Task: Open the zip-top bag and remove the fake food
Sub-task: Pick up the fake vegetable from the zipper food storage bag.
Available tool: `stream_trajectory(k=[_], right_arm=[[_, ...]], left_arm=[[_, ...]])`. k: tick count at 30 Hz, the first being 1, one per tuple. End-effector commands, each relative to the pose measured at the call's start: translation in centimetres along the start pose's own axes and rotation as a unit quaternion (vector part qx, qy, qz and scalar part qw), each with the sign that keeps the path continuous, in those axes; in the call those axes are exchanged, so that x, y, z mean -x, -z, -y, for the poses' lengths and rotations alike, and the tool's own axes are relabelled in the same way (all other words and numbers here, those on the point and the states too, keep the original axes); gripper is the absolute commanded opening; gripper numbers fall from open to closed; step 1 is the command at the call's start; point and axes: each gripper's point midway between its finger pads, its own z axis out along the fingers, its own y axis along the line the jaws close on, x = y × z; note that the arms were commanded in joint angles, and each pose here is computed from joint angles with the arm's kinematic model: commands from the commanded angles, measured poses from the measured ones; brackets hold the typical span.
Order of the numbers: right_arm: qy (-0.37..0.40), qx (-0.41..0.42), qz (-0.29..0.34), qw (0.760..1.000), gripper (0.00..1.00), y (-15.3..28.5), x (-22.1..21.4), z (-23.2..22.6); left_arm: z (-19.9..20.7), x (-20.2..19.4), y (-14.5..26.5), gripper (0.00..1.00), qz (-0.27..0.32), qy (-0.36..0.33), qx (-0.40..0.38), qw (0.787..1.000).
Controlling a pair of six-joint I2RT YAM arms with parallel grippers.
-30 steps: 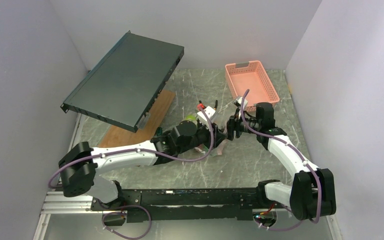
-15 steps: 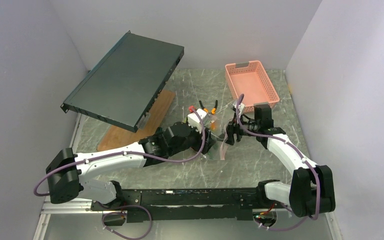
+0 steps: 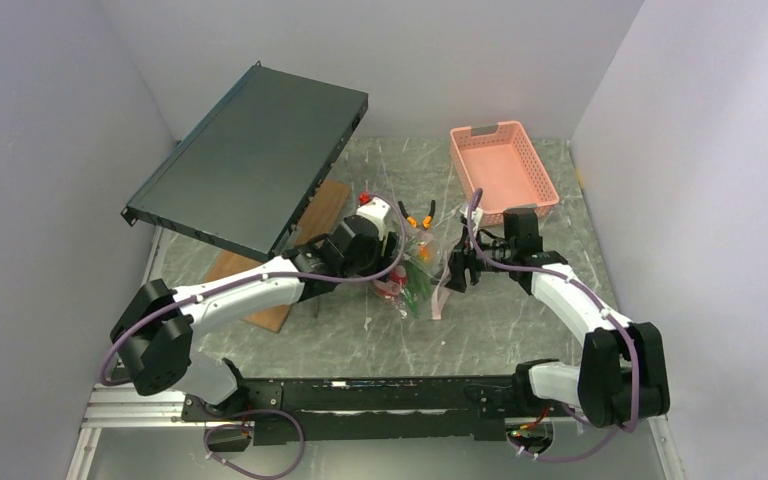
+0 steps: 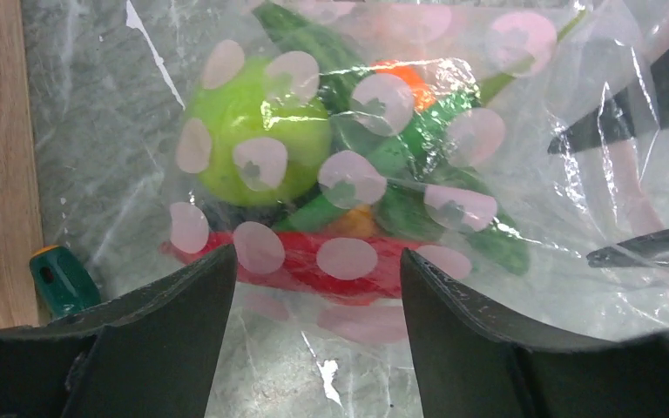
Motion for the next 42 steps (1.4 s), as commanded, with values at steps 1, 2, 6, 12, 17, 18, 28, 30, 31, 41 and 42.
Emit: stream_trajectory(k=[1, 2, 6, 12, 17, 18, 28, 30, 31, 41, 42], right_arm=[[0.0, 0.005, 0.005, 1.0, 0.58, -0.5, 1.4, 0.4], [-0.004, 0.002, 0.003, 1.0, 0.56, -0.6, 1.3, 0.5], [-0.019, -0.008, -0.007, 1.0, 0.54, -0.9, 1.2, 1.2], [-0.024, -0.009, -0.011, 1.0, 0.54, -1.0, 1.1, 1.3], [-0.033, -0.009, -0.013, 0.999, 0.58, -1.1, 1.0, 1.5], [-0.035, -0.01, -0.014, 0.999, 0.58, -1.1, 0.9, 1.6], [-0.063, -0.052, -0.025, 0.996, 0.65, -1.6, 0.1, 3.3], [-0.064, -0.051, -0.03, 0.996, 0.66, -2.0, 0.0, 3.1], [-0.061, -0.051, -0.034, 0.996, 0.66, -2.3, -0.1, 3.0], [-0.062, -0.108, -0.062, 0.99, 0.65, -2.7, -1.0, 4.8], [-0.061, -0.107, -0.062, 0.99, 0.6, -2.7, -0.9, 4.8]], left_arm=[[0.9, 3.4, -0.3, 0.76, 0.035, 0.012, -0.05, 0.998], [1.1, 3.8, -0.5, 0.79, 0.039, 0.012, -0.064, 0.997], [0.4, 4.6, -1.5, 0.85, 0.045, 0.005, -0.077, 0.996], [-1.8, 4.4, -4.0, 0.86, 0.026, 0.011, -0.06, 0.998], [-2.0, 2.5, -5.7, 0.86, -0.005, 0.016, -0.078, 0.997], [-1.8, 1.9, -5.8, 0.85, -0.012, 0.019, -0.084, 0.996], [-0.2, -2.3, -5.8, 0.67, -0.045, 0.064, -0.142, 0.987], [0.2, -2.7, -5.8, 0.64, -0.05, 0.074, -0.153, 0.984], [0.4, -3.0, -5.8, 0.61, -0.053, 0.078, -0.161, 0.982], [1.7, -4.1, -5.8, 0.47, -0.065, 0.097, -0.188, 0.975], [1.7, -4.0, -5.7, 0.47, -0.063, 0.096, -0.187, 0.976]])
